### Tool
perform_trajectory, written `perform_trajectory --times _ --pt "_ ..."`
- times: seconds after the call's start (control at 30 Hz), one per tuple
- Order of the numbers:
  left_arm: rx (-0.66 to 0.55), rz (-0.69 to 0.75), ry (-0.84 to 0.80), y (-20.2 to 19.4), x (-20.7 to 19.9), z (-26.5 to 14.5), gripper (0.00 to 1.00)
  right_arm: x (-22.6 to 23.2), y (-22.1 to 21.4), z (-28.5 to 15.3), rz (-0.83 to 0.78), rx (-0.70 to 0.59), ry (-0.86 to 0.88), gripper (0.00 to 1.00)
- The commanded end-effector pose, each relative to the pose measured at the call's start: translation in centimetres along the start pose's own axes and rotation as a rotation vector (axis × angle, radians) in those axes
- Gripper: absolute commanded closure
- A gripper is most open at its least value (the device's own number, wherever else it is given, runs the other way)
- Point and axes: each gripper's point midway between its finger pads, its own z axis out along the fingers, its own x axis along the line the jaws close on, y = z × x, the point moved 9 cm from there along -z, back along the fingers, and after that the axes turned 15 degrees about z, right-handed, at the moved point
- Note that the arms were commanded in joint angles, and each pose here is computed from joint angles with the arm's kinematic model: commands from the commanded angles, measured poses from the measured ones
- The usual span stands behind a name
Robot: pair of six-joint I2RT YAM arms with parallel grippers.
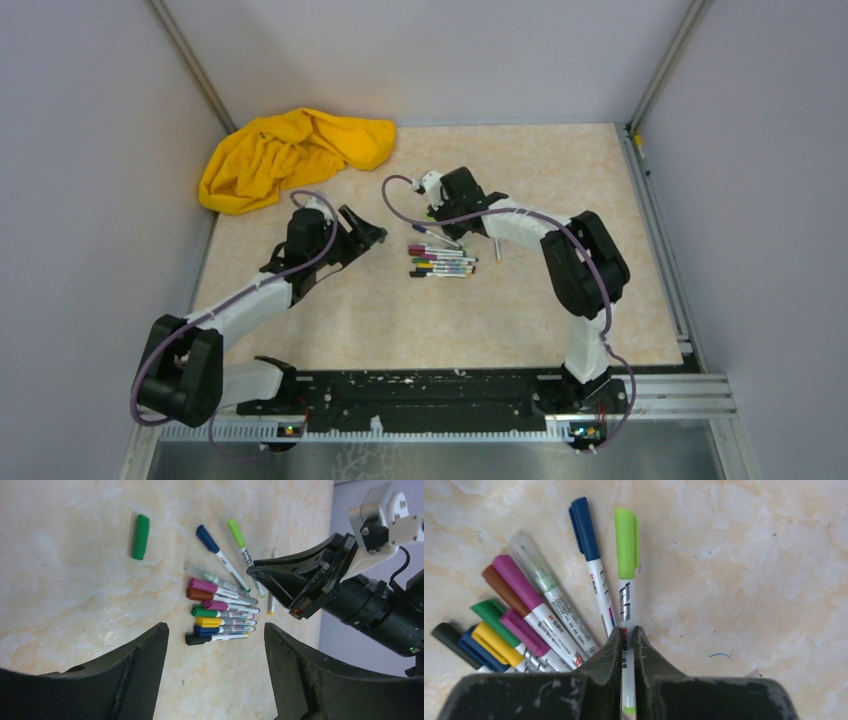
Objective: Open the pen caps
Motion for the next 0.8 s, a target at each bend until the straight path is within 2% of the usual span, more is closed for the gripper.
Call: perform_trajectory --times 0.0,0.07,0.13,0.2,0.47,0.67,0.77 --pt "-0.033 0.002 -0.081 2.4 -2.2 -0.2 0.23 2.2 3.1 -4.3 -0.009 -0.141 0.027 1.0" --pt "-0.021 -0.011 -0.11 2.7 -2.8 0.1 0.23 2.9 2.9 -4.7 -0.016 -0.149 0.031 1.0" --pt "-0.011 -0.031 -0.14 3.0 -3.2 0.7 0.04 3.7 2.6 -5.0 -0.021 -0.152 0.04 1.0" --pt "0.003 -0.051 -0.177 2.9 -3.5 1.3 0.03 4.4 2.6 -5.3 -0.023 -0.162 0.04 1.0" --pt "0.056 -0.129 -0.204 1.9 -3.5 4.0 0.06 7.5 2.9 -6.2 -0.002 -0.218 0.1 1.0" --pt "0.054 -0.163 -0.201 1.6 -3.5 4.7 0.13 9.8 3.0 -6.4 0.008 -0.252 0.152 1.0" --pt "0.053 -0.175 -0.192 1.4 -3.4 5.0 0.2 10.7 3.0 -6.4 0.01 -0.258 0.164 1.0"
